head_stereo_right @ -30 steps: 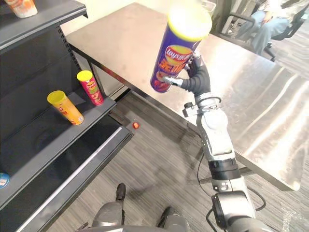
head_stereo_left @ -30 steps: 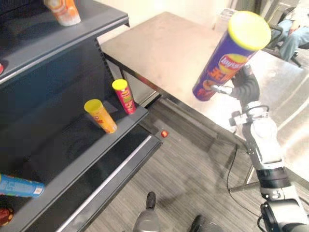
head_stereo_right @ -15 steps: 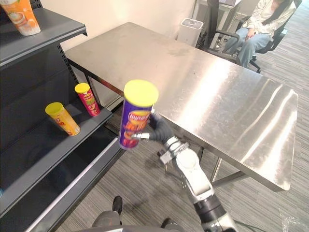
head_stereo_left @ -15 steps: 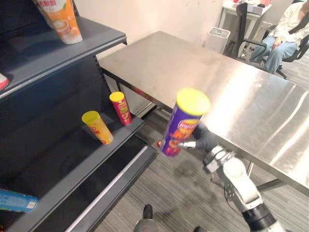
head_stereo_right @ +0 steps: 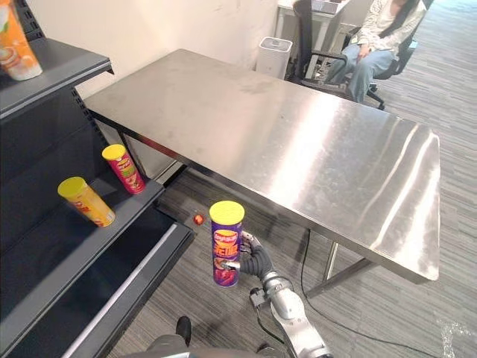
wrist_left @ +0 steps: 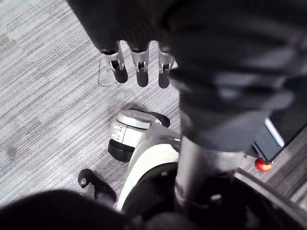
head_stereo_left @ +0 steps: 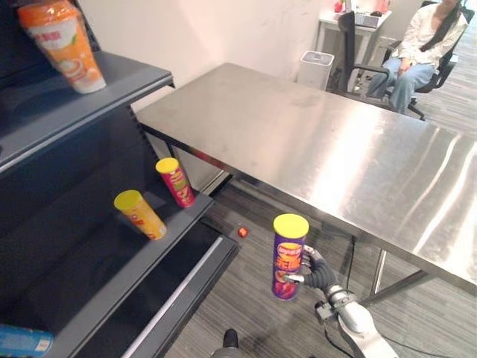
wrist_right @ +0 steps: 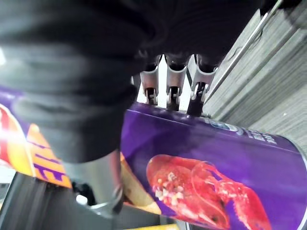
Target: Put the gum and the chips on the shelf.
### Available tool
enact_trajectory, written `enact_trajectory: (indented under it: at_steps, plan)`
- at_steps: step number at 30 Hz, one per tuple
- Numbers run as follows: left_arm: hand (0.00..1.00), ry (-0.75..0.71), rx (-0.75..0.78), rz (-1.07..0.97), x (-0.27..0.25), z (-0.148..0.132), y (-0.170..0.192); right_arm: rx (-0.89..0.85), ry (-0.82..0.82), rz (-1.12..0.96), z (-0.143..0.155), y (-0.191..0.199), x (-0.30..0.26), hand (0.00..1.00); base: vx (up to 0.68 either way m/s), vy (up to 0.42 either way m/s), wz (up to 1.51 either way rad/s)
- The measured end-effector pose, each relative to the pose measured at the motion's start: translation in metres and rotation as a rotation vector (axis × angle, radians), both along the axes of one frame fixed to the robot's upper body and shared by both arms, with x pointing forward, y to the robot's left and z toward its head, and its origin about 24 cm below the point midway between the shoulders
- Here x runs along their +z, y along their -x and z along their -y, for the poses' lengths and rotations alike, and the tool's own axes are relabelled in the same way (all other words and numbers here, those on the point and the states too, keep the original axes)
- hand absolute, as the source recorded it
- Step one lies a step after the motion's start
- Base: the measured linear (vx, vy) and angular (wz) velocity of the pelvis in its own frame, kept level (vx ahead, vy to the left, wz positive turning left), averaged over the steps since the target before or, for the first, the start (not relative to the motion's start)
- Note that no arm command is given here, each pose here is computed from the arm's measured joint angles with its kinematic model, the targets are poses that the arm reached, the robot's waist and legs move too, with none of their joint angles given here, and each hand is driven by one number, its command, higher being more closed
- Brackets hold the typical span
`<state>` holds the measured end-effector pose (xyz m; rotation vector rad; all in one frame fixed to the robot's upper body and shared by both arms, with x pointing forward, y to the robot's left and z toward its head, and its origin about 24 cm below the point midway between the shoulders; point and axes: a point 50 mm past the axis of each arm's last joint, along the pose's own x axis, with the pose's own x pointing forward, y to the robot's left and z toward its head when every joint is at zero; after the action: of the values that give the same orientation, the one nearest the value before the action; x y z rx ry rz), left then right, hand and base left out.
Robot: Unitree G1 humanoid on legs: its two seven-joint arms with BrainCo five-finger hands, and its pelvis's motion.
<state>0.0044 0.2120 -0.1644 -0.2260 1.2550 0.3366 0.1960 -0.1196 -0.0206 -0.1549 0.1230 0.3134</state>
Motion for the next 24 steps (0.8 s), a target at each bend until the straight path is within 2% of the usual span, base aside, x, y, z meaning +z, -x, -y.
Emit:
enact_trajectory:
  at_steps: [11,19,24]
  plan:
    - [0.0,-0.015,0.01,-0.006,0.0,-0.001,0.001,-0.123,-0.037,0.131,0.012,-0.004,0.014,1.0,0.02,-0.009,-0.01]
    - [0.0,-0.017,0.031,-0.016,0.0,-0.001,0.005,-0.103,-0.08,0.259,0.008,-0.013,0.043,1.0,0.0,-0.01,0.2]
    - [0.0,0.006,0.095,-0.009,-0.001,0.005,0.008,-0.049,-0.13,0.382,-0.001,-0.036,0.073,1.0,-0.02,-0.029,0.47]
